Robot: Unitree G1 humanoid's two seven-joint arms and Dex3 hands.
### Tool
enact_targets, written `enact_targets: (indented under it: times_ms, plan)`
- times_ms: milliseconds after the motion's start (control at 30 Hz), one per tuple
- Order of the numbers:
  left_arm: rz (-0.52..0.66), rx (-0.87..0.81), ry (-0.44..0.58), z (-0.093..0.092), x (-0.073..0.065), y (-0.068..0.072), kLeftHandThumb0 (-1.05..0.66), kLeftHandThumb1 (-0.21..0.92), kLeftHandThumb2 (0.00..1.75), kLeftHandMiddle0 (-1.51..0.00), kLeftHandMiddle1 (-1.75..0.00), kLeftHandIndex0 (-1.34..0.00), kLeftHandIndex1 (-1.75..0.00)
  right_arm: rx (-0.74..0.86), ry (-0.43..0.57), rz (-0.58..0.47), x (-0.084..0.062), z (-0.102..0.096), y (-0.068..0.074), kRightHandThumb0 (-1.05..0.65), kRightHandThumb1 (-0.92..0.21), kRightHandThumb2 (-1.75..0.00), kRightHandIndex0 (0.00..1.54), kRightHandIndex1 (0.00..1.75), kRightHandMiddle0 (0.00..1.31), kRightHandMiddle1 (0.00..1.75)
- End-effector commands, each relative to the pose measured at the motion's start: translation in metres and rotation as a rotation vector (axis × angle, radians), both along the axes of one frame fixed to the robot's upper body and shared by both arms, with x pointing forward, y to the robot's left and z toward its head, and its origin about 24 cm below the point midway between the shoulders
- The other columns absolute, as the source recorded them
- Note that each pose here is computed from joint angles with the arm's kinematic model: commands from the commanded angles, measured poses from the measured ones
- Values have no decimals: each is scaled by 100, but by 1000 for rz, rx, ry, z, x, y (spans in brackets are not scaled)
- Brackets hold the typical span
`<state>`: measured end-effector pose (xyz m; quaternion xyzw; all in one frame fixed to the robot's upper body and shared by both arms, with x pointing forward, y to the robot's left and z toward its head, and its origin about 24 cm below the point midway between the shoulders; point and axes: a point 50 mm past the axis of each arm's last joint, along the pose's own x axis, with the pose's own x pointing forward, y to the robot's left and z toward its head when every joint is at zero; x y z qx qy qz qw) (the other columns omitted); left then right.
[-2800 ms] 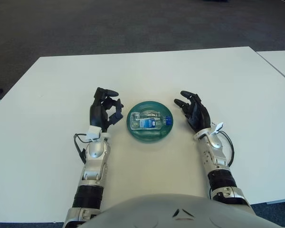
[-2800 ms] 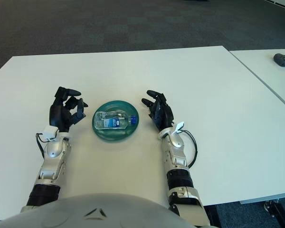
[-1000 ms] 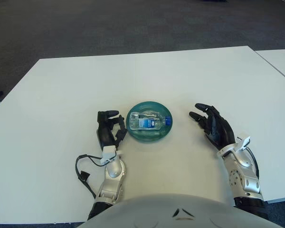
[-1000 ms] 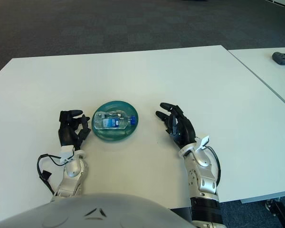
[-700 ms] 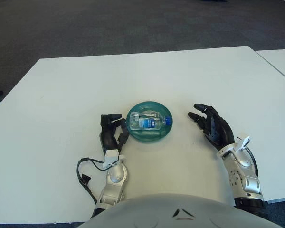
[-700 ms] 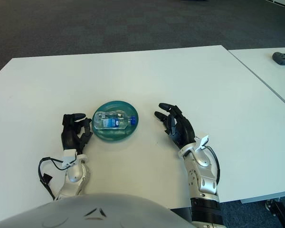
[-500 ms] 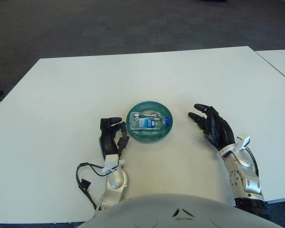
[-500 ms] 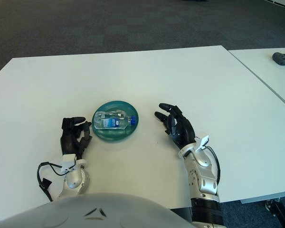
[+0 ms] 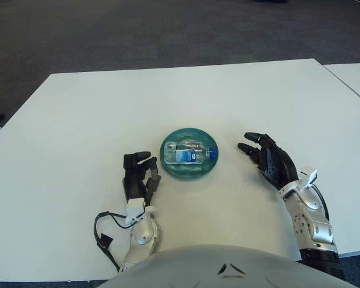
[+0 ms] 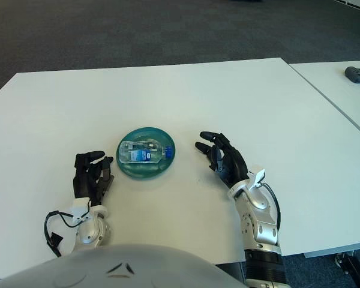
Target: Put the bottle into the plate.
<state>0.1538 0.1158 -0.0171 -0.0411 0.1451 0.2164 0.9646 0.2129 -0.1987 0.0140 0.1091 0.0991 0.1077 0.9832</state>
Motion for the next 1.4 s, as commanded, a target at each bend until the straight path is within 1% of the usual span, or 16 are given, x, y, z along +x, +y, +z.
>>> enact_targets:
  times_ms: [0, 167, 300, 333, 367, 467, 567, 767, 1100, 1367]
  plan:
    - [26, -140, 105, -7, -3, -21, -35, 92, 53, -43, -89, -18, -175, -13, 74, 6, 0, -9, -4, -52, -70, -92, 46, 71, 33, 107]
    - [36, -153, 138, -3, -3, -18, -35, 92, 53, -44, -90, -18, -175, -11, 122, 26, 3, -11, -6, -48, -66, -99, 46, 71, 35, 107]
    - [22, -153, 158, -2, -3, -18, -35, 92, 53, -45, -90, -18, -175, 7, 136, 42, 5, -12, -7, -46, -65, -102, 45, 73, 35, 107]
    - [18, -152, 162, -2, -3, -18, -46, 92, 62, -43, -91, -16, -157, 11, 139, 45, 6, -12, -7, -46, -65, -103, 45, 73, 35, 107]
    - [14, -152, 166, -2, -4, -18, -53, 92, 68, -42, -91, -16, -144, 14, 142, 49, 6, -12, -7, -45, -65, -103, 45, 74, 35, 107]
    - [4, -151, 176, -1, -4, -17, -62, 92, 75, -41, -92, -14, -128, 23, 151, 58, 7, -12, -6, -45, -65, -104, 45, 74, 35, 108]
    - [-5, -153, 187, -1, -4, -17, -65, 92, 78, -40, -91, -13, -121, 32, 159, 67, 8, -12, -5, -44, -64, -105, 45, 75, 37, 108]
    - [-5, -169, 192, -3, -5, -15, -66, 92, 78, -40, -90, -14, -119, 31, 161, 72, 8, -13, -2, -41, -61, -108, 44, 74, 40, 112]
    - [-14, -148, 182, -4, -5, -12, -65, 92, 79, -40, -91, -19, -120, 3, 137, 68, 7, -14, 0, -42, -62, -111, 41, 69, 41, 116]
    - [-16, -140, 179, -5, -4, -12, -63, 92, 79, -40, -90, -21, -120, -6, 133, 68, 6, -15, 3, -42, -62, -110, 42, 66, 40, 113]
